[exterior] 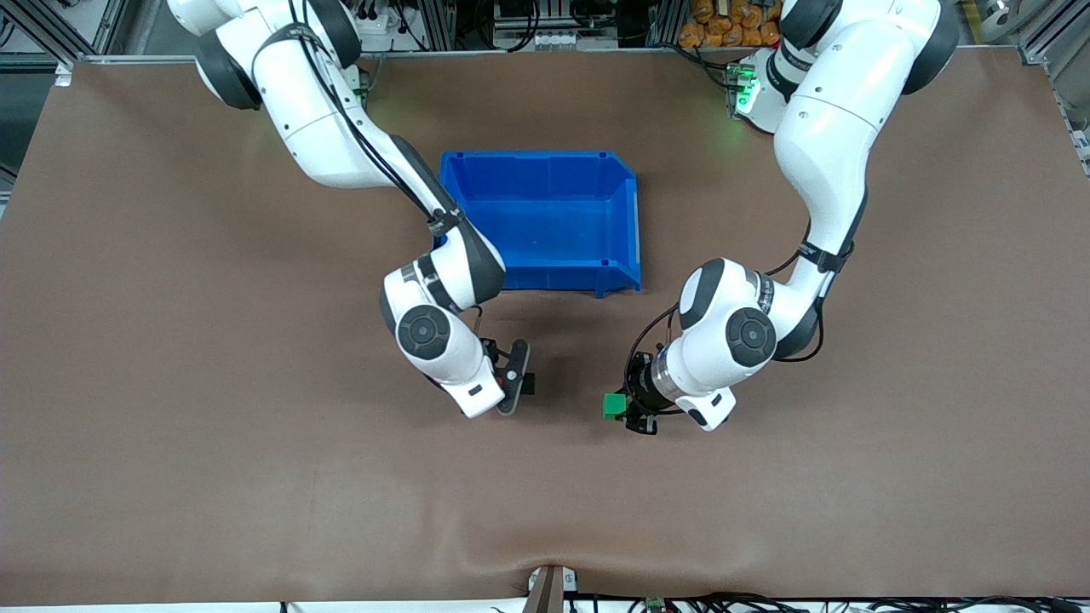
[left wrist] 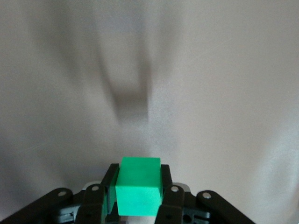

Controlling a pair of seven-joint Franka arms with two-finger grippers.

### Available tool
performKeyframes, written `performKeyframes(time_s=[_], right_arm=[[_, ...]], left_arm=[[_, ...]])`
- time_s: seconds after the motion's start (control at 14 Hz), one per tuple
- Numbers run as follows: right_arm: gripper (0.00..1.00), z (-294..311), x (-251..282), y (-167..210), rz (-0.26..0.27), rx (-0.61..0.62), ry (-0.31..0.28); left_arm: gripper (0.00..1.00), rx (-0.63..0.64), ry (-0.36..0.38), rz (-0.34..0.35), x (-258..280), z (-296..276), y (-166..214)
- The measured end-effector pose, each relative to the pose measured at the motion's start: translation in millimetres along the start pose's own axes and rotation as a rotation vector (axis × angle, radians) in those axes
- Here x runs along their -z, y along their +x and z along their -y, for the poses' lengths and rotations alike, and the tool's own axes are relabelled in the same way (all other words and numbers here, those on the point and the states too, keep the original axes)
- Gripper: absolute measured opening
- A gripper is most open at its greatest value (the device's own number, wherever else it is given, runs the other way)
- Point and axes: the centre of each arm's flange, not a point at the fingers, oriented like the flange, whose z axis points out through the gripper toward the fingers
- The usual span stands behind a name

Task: Attach green and red cubes to black cube
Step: 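Carry the green cube and red cube toward the black cube, then set the red cube and green cube against the black cube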

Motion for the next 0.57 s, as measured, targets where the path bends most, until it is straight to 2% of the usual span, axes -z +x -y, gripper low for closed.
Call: performKeyframes(time_s=[0.29, 0.43, 0.57], right_arm=[[0.40, 2.9, -3.1, 6.4, 0.002, -0.018, -0.007], [0.53, 7.7, -7.0, 9.7, 0.008, -0.054, -0.005], [0.73, 18.1, -12.9, 17.8, 0.031, -0.063, -0.016]], left_arm=[[0.40, 0.000, 0.000, 0.000, 0.1, 0.0, -0.2], [0.40, 0.000, 0.000, 0.000, 0.0, 0.1, -0.4], [0.40, -0.001, 0.000, 0.000, -0.2, 0.3, -0.8]])
